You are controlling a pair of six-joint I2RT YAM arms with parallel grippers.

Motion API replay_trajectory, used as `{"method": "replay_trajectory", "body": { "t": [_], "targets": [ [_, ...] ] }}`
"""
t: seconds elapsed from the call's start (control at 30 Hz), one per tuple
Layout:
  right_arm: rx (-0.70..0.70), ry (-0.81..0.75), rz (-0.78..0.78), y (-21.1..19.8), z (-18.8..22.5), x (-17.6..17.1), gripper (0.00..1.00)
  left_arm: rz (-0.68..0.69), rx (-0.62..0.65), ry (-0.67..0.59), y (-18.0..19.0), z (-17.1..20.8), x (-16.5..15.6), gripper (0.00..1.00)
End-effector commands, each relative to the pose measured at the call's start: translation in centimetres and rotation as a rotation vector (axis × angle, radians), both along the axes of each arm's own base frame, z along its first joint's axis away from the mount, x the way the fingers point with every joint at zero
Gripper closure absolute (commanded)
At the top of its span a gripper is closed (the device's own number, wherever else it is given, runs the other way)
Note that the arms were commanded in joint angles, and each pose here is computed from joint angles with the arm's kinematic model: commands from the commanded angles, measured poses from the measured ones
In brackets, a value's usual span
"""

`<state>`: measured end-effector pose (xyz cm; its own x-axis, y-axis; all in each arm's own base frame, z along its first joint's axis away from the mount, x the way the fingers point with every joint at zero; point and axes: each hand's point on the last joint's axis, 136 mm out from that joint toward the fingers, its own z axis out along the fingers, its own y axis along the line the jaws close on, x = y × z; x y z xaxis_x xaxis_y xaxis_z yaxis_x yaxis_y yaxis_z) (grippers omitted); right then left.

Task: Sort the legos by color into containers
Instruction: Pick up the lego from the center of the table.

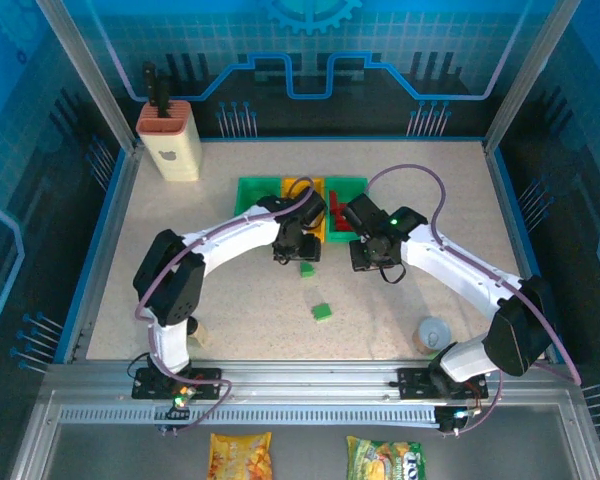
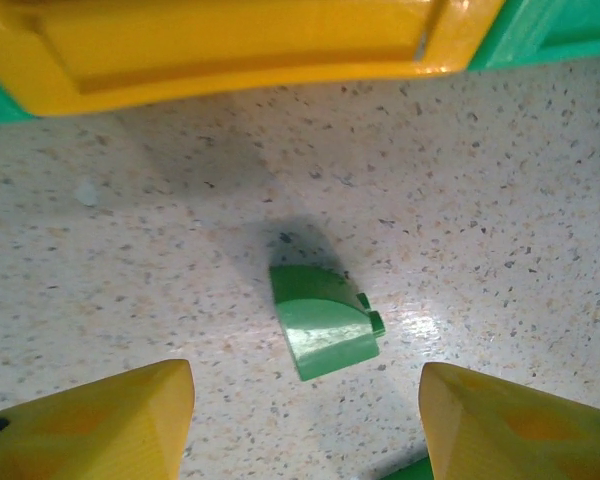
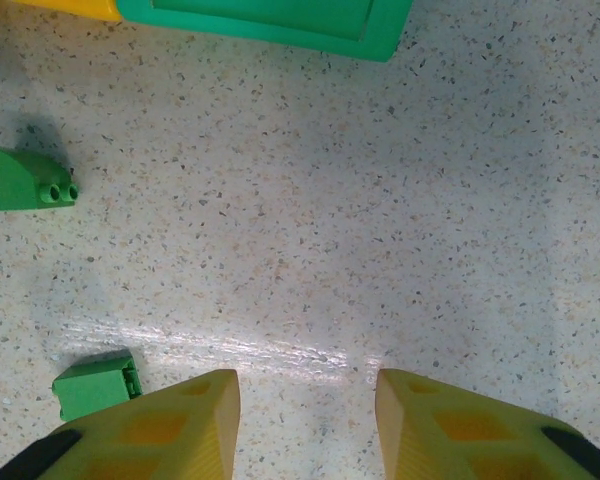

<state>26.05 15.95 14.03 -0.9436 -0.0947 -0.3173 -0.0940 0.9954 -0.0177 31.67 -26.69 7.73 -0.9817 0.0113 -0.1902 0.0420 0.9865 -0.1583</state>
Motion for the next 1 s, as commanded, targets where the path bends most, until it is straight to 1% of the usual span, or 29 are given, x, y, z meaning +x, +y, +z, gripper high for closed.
{"method": "replay_trajectory", "body": {
  "t": [0.0,0.33,0.6,0.83,0.97],
  "targets": [
    [0.008,-0.006,-0.003,-0.5,0.3,-0.1,0.58,0.009,0.006,0.038,-1.0,-1.5,-0.6,0.37],
    [0.011,-0.002,-0.001,-0.4,0.1,-0.1,0.58,-0.011,0.041,0.093,-1.5,-4.2,-1.4,0.40],
    [0.011,0.003,-0.003,-0.5,-0.1,-0.1,0.58,-0.022,0.037,0.103,-2.0,-5.0,-1.4,0.45],
    [0.016,0.009,-0.001,-0.2,-0.3,0.0,0.59,-0.025,0.043,0.094,-2.0,-4.9,-1.1,0.51],
    [0.015,0.011,0.002,-0.2,-0.4,0.1,0.59,-0.034,0.043,0.085,-2.1,-4.6,-1.0,0.57]
  ]
}}
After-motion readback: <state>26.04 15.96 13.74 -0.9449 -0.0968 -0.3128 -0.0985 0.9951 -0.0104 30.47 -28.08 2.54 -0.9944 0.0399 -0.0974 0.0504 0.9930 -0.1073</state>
